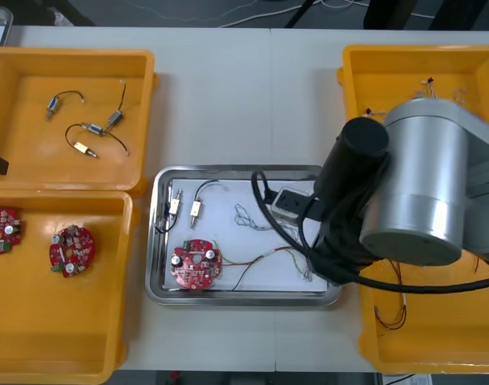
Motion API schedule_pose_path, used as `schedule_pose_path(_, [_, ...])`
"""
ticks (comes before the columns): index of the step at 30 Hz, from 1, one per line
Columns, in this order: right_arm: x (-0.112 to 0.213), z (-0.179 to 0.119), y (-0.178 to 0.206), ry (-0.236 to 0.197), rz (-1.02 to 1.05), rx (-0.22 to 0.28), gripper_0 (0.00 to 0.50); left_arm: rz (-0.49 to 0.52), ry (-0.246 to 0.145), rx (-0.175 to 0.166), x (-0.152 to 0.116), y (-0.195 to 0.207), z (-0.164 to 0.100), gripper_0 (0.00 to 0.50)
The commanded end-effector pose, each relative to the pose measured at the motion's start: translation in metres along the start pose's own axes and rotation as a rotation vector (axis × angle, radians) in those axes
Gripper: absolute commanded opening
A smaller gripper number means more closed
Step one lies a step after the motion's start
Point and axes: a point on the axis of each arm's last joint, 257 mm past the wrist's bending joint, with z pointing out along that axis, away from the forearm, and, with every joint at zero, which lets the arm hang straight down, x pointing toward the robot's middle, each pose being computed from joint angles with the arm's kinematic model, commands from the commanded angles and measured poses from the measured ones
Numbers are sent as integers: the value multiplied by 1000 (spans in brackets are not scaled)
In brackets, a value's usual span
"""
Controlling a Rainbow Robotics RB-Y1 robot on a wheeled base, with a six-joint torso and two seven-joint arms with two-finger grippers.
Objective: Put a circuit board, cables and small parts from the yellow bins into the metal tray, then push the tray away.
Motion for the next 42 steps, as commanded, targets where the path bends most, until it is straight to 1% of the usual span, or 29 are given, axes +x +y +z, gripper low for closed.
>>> schedule_pose_path(1, [-33,-3,28,-78,-179,14,500,42,-36,-36,-5,10,-16,500])
schedule_pose_path(10, [-51,8,62,-130,-321,-3,500,24,-31,-35,-3,10,-15,500])
schedule_pose_path(13, [-54,14,71,-136,-370,-6,500,7,-33,-36,-3,11,-15,500])
schedule_pose_path(16, [-57,18,75,-131,-462,9,500,-8,-32,-37,-2,12,-15,500])
schedule_pose_path(19, [-59,24,77,-117,-521,10,500,-19,-29,-41,-1,13,-15,500])
schedule_pose_path(23, [-64,30,82,-104,-567,11,500,-28,-18,-45,2,14,-15,500])
schedule_pose_path(25, [-68,34,85,-97,-586,22,500,-33,-14,-46,3,15,-15,500])
schedule_pose_path(29, [-76,43,92,-94,-601,31,500,-41,-6,-50,5,16,-15,500])
schedule_pose_path(34, [-83,56,102,-88,-591,12,500,-45,1,-50,7,16,-15,500])
schedule_pose_path(40, [-89,67,109,-93,-599,25,500,-43,13,-51,10,16,-15,500])
schedule_pose_path(42, [-89,71,111,-93,-593,22,500,-44,15,-52,10,16,-15,500])
